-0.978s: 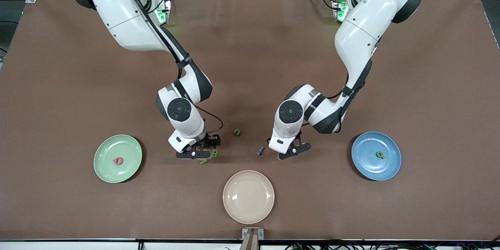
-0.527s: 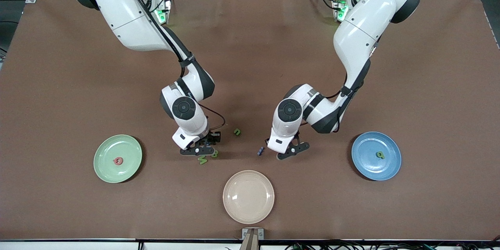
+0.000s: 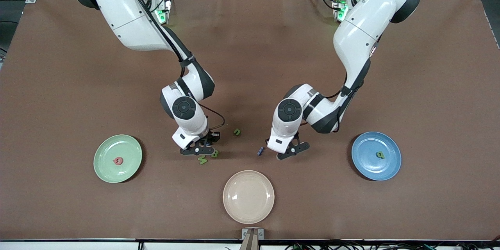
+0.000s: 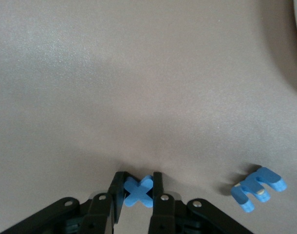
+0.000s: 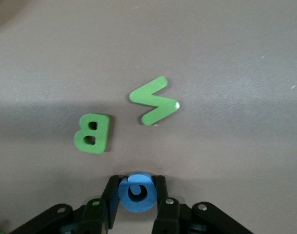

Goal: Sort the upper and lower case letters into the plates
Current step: 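Place the blue x on the blue plate while the right gripper places blue letter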

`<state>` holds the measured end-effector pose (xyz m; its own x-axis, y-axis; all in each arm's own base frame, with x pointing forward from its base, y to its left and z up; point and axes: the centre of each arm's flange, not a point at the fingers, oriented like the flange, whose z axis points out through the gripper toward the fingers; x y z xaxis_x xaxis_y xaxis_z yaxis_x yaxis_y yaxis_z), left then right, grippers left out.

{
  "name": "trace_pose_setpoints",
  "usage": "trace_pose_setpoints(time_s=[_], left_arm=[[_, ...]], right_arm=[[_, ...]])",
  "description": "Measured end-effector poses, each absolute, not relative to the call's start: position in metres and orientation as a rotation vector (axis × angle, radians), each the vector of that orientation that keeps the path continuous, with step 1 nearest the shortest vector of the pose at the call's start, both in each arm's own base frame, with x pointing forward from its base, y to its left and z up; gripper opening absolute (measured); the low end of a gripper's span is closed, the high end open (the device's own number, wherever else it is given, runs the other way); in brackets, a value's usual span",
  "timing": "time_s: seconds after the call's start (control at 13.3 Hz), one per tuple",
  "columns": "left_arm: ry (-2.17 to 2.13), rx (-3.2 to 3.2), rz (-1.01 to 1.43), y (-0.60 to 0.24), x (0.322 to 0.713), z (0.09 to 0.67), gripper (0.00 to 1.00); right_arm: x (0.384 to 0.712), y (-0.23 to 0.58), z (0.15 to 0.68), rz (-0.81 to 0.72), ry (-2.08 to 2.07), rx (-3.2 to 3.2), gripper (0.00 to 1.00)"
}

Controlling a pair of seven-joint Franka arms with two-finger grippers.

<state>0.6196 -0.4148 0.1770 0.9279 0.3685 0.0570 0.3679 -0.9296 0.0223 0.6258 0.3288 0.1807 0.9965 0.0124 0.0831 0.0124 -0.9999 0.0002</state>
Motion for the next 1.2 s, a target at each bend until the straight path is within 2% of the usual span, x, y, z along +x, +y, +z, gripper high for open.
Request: trace_pose_setpoints(time_s=[0.23,0.6,0.98,1.05,1.13,1.2], left_arm=[[0.644,3.089,0.117,-0.392,0.637,0.188,0.27],[0.619,3.21,0.073,-0.227,0.709,0.246,0.27],[0.348,3.294,-0.175,-0.085,0.718,0.218,0.27],[0.323,3.293,-0.205,-0.071,0.716,0.212,0.27],[0.31,3.291,-0.225,-0.058,0.715,0.207,0.32],[0.302,3.288,-0.234,-0.052,0.715,0.205,0.33]], right_arm=[[0.65,0.292,0.194,-0.163,0.032,-3.144,0.35],[0.703,0.149,0.235,-0.188,-0.171,-3.177,0.35],[0.718,0.03,0.236,-0.157,-0.523,-3.171,0.35],[0.717,0.021,0.233,-0.146,-0.537,-3.17,0.41],[0.716,0.018,0.23,-0.136,-0.546,-3.169,0.52],[0.716,0.019,0.227,-0.13,-0.55,-3.165,0.63]])
